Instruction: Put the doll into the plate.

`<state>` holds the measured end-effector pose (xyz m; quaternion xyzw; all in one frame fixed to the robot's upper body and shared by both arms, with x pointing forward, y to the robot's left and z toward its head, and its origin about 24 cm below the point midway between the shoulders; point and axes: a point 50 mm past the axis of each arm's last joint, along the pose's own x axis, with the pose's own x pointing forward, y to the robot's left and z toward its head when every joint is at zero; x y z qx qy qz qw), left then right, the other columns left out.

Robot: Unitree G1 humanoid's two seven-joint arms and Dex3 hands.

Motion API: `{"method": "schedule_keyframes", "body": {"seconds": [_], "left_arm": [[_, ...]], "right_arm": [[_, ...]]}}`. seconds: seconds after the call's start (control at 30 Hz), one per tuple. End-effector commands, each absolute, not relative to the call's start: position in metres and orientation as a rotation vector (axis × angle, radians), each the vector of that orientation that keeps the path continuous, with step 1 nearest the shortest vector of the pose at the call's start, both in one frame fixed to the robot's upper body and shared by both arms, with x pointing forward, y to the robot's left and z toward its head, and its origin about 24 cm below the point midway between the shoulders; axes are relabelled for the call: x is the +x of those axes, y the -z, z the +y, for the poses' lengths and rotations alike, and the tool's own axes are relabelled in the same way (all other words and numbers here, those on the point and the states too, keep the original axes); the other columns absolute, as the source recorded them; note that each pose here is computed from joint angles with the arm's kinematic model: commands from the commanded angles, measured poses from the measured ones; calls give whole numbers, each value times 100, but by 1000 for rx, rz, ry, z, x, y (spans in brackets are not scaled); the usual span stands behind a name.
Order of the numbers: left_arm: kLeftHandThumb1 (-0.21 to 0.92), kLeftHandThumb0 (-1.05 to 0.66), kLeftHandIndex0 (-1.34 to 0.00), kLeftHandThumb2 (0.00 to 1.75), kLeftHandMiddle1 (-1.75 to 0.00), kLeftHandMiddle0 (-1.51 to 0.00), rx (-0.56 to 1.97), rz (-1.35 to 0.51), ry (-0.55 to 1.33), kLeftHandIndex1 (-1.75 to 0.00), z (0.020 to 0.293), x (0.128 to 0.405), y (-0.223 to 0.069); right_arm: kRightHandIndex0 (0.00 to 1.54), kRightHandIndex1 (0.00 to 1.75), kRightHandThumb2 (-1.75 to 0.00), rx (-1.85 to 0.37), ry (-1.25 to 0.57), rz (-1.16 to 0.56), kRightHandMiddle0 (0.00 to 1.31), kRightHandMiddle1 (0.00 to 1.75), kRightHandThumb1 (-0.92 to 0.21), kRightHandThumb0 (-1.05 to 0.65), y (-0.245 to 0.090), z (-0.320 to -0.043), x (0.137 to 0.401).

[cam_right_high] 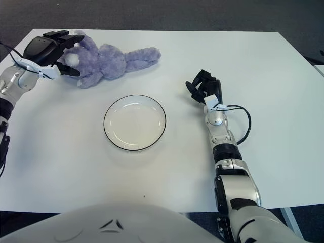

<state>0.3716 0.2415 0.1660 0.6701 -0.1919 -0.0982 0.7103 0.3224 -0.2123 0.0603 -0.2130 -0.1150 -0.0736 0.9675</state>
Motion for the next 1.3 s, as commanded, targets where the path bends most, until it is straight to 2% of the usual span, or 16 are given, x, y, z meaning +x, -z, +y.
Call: {"method": "schedule_keyframes", "body": {"seconds": [0.0,1.2,1.27], "left_arm": [[82,-83,-40,1,0,-33,1501,-417,207,-2,244,374,-175],[86,-86,-37,0,-1,-36,1521,-288,260,0,248,378,-164],[87,-83,-44,1,-5,-46,1515,-257,247,-3,249,380,-155]], "right_arm": [[92,175,-48,-427,147,-115,75,175,-92,-37,-31,-218,307],[92,175,-47,-444,159,-99,75,175,-92,-38,-28,-221,303],[92,175,-47,-448,161,-94,75,175,-92,-38,-28,-221,302]]}}
